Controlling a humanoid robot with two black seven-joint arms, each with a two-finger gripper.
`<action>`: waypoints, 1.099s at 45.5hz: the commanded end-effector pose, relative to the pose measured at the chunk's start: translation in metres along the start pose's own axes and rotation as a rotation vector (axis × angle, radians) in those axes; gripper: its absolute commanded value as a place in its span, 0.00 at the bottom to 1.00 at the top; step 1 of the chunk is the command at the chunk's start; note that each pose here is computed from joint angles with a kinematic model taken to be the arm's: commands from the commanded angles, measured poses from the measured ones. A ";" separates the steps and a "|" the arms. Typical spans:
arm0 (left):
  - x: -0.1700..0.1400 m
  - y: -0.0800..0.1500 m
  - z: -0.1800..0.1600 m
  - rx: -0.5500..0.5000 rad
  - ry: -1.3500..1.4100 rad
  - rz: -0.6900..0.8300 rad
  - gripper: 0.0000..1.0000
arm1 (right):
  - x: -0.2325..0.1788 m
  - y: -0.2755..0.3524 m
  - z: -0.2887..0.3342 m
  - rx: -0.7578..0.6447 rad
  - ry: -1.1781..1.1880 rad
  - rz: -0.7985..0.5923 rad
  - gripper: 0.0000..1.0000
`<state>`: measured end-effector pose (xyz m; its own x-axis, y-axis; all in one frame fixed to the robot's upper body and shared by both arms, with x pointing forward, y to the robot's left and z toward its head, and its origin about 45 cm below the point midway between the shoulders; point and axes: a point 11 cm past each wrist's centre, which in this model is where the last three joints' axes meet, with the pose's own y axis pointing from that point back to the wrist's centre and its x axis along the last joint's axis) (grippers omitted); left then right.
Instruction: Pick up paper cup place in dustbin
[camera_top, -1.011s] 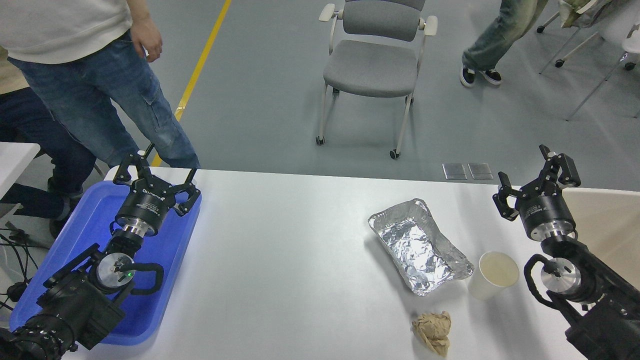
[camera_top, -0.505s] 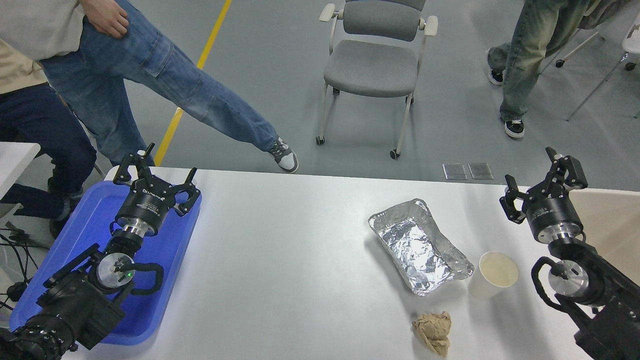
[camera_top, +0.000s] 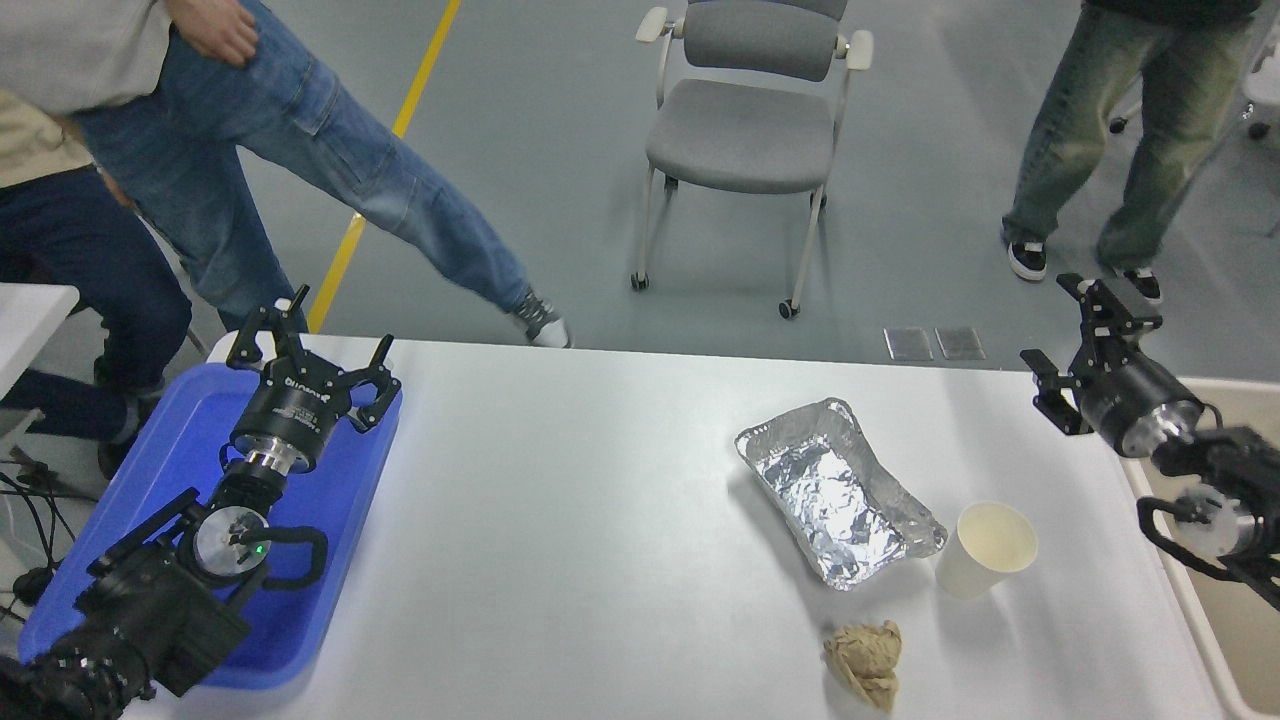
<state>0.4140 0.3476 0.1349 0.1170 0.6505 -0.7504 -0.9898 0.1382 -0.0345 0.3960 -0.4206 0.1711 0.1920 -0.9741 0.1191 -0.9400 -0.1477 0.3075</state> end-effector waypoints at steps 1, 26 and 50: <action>0.000 0.000 0.000 0.001 0.000 -0.002 1.00 | 0.019 0.003 -0.024 -0.117 0.298 -0.078 1.00; 0.000 0.000 0.000 0.001 0.000 -0.002 1.00 | -0.007 0.029 -0.094 -0.357 0.688 -0.409 1.00; 0.000 0.000 0.000 0.001 0.000 -0.002 1.00 | -0.071 0.058 -0.207 -0.650 0.931 -0.782 1.00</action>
<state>0.4139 0.3475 0.1349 0.1185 0.6503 -0.7504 -0.9896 0.1395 -0.0354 0.3963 -0.3505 0.3293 0.9129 -0.2864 0.2909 -0.3738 -0.3001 0.8776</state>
